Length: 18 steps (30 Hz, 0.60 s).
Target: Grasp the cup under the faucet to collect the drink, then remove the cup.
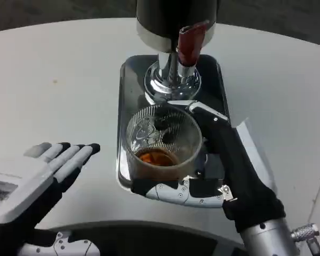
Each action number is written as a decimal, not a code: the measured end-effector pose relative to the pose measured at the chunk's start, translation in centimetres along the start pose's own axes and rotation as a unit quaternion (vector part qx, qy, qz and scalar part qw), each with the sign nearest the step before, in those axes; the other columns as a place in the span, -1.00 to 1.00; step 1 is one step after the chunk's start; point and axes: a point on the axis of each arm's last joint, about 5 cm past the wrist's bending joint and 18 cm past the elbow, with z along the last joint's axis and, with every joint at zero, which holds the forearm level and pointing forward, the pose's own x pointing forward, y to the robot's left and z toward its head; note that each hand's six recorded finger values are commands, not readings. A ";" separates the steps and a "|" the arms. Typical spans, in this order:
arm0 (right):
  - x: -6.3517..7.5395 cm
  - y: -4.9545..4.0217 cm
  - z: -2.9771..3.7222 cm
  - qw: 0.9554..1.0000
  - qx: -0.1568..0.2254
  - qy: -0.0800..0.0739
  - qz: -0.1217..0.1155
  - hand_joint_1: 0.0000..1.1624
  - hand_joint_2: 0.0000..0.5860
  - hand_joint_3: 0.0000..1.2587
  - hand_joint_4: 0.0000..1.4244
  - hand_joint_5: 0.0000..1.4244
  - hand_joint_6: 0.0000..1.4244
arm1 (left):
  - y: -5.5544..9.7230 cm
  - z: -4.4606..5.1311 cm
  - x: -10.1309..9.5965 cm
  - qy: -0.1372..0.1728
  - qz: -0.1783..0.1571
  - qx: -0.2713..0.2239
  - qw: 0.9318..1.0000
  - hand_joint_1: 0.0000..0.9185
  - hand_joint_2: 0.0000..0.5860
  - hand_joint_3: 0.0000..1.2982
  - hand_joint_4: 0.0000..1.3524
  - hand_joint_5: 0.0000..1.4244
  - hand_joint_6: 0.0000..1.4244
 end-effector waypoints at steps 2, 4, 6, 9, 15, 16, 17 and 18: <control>-0.3 -0.31 0.31 1.000 -0.002 -0.004 0.007 1.00 -0.58 0.15 0.32 0.37 0.86 | -0.1 0.22 -0.4 0.005 0.012 0.008 1.000 -1.00 -1.00 -1.00 -1.00 -1.00 -1.00; -0.4 -0.69 0.80 1.000 -0.004 -0.015 0.013 1.00 -0.58 0.15 0.32 0.37 0.86 | -0.1 0.39 -0.5 0.003 0.020 0.008 1.000 -1.00 -1.00 -1.00 -1.00 -1.00 -1.00; -0.5 -1.07 1.38 1.000 0.001 -0.025 0.019 1.00 -0.58 0.15 0.32 0.37 0.86 | -0.2 0.66 -0.7 -0.005 0.023 0.009 1.000 -1.00 -1.00 -1.00 -1.00 -1.00 -1.00; -1.0 -1.41 1.77 0.999 0.003 -0.023 0.029 1.00 -0.58 0.15 0.32 0.37 0.86 | -0.3 0.89 -0.9 -0.008 0.028 0.006 1.000 -1.00 -1.00 -1.00 -1.00 -1.00 -1.00; -1.4 -2.13 2.46 0.998 0.009 -0.027 0.049 1.00 -0.58 0.15 0.32 0.37 0.88 | -0.8 1.55 -1.3 -0.028 0.039 0.001 0.999 -1.00 -1.00 -1.00 -1.00 -1.00 -1.00; -1.5 -2.33 2.52 0.998 0.006 -0.027 0.056 1.00 -0.57 0.15 0.32 0.37 0.88 | -0.8 1.66 -1.4 -0.034 0.037 0.003 0.999 -1.00 -1.00 -1.00 -1.00 -1.00 -1.00; -1.7 -2.60 2.61 0.998 0.007 -0.027 0.062 1.00 -0.57 0.16 0.32 0.37 0.88 | -0.9 1.77 -1.4 -0.040 0.036 0.005 0.999 -1.00 -1.00 -1.00 -1.00 -1.00 -1.00; -1.9 -2.87 2.66 0.997 0.008 -0.026 0.066 1.00 -0.56 0.16 0.32 0.37 0.88 | -0.9 1.87 -1.4 -0.047 0.035 0.006 0.998 -1.00 -1.00 -1.00 -1.00 -1.00 -1.00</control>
